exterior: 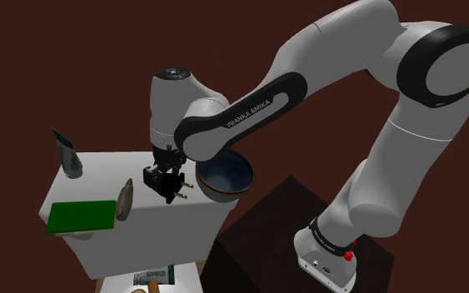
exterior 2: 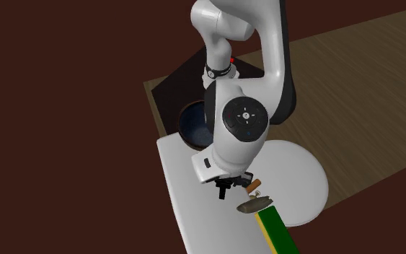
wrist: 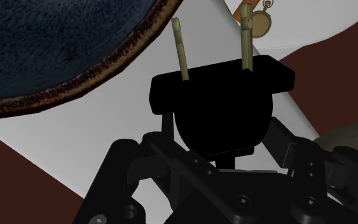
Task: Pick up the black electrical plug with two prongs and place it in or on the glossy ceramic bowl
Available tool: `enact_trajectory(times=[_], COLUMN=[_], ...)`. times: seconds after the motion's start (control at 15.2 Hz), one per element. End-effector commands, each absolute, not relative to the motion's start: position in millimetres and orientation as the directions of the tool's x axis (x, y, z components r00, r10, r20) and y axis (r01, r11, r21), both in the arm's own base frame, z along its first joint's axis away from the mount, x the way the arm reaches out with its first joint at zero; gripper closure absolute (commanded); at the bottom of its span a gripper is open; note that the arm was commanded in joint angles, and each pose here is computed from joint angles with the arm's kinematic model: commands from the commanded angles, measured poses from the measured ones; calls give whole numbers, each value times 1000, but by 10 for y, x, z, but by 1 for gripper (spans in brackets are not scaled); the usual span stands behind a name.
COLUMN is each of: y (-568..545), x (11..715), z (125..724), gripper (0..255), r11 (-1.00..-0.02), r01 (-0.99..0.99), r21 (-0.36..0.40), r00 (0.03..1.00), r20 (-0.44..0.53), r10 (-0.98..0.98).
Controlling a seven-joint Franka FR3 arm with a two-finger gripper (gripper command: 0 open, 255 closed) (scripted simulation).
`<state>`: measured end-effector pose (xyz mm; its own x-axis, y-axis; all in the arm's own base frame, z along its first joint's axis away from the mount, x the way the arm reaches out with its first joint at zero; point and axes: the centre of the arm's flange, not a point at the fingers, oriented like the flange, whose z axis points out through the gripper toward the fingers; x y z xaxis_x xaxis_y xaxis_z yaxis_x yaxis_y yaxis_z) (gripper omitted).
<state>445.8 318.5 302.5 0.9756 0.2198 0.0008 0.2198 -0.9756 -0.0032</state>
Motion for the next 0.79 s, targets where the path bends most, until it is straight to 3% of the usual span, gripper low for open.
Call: enact_trajectory(times=[0.0, 0.73], y=[3183, 3183], x=[4456, 4456], z=[3021, 3602], gripper=[255, 255], r11=[-976, -976], r01=[220, 220], r21=[-3, -3], r00=[976, 976], r20=[0, 0], r10=[220, 220])
